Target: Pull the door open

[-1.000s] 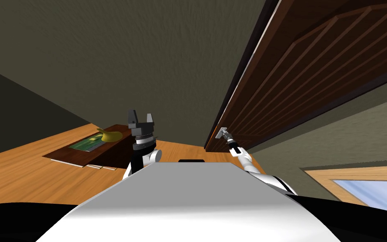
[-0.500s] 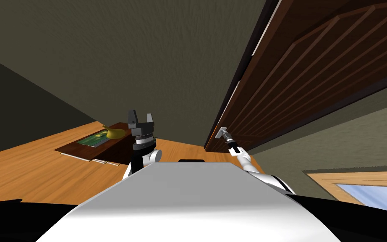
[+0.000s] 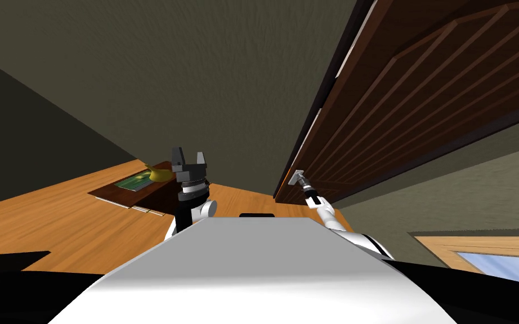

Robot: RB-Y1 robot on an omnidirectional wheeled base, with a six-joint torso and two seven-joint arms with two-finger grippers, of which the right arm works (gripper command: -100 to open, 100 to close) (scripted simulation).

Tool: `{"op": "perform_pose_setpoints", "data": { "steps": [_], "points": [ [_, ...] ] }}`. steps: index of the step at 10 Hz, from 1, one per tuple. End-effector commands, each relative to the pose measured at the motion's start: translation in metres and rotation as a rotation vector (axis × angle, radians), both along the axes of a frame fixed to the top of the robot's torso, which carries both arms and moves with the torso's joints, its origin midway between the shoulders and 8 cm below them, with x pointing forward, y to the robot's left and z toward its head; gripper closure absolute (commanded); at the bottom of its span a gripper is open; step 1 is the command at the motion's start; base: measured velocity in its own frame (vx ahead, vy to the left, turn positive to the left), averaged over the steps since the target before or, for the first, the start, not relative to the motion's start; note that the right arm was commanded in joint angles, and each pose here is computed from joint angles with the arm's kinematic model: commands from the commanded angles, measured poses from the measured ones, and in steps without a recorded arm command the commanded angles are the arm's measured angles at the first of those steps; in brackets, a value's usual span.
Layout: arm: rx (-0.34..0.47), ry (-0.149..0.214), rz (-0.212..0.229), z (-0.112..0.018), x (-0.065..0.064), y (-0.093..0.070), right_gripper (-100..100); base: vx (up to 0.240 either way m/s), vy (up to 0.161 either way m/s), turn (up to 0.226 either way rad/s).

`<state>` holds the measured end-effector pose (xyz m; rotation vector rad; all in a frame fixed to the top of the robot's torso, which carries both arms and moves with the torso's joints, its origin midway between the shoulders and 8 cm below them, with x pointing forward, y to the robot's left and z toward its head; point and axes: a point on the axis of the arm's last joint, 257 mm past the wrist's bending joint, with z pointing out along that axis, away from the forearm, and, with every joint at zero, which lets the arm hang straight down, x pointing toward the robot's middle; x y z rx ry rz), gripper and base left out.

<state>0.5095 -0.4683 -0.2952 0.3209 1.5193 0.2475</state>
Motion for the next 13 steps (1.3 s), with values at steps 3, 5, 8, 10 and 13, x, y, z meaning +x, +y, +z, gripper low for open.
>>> {"op": "perform_pose_setpoints", "data": {
  "steps": [3,5,8,10,13],
  "points": [
    [0.129,-0.021,-0.018,0.0045,0.0025,-0.0035,100,-0.042,-0.045,0.056],
    [0.196,-0.029,-0.022,0.0052,0.0035,-0.0031,100,-0.044,-0.044,0.051],
    [0.297,-0.044,-0.03,0.0066,0.0057,-0.0022,100,-0.04,-0.042,0.054],
    [0.368,-0.054,-0.034,0.0073,0.0068,-0.0018,100,-0.053,-0.035,0.054],
    [0.474,-0.071,-0.042,0.0086,0.0091,-0.0007,100,-0.055,-0.04,0.061]
  ]
}}
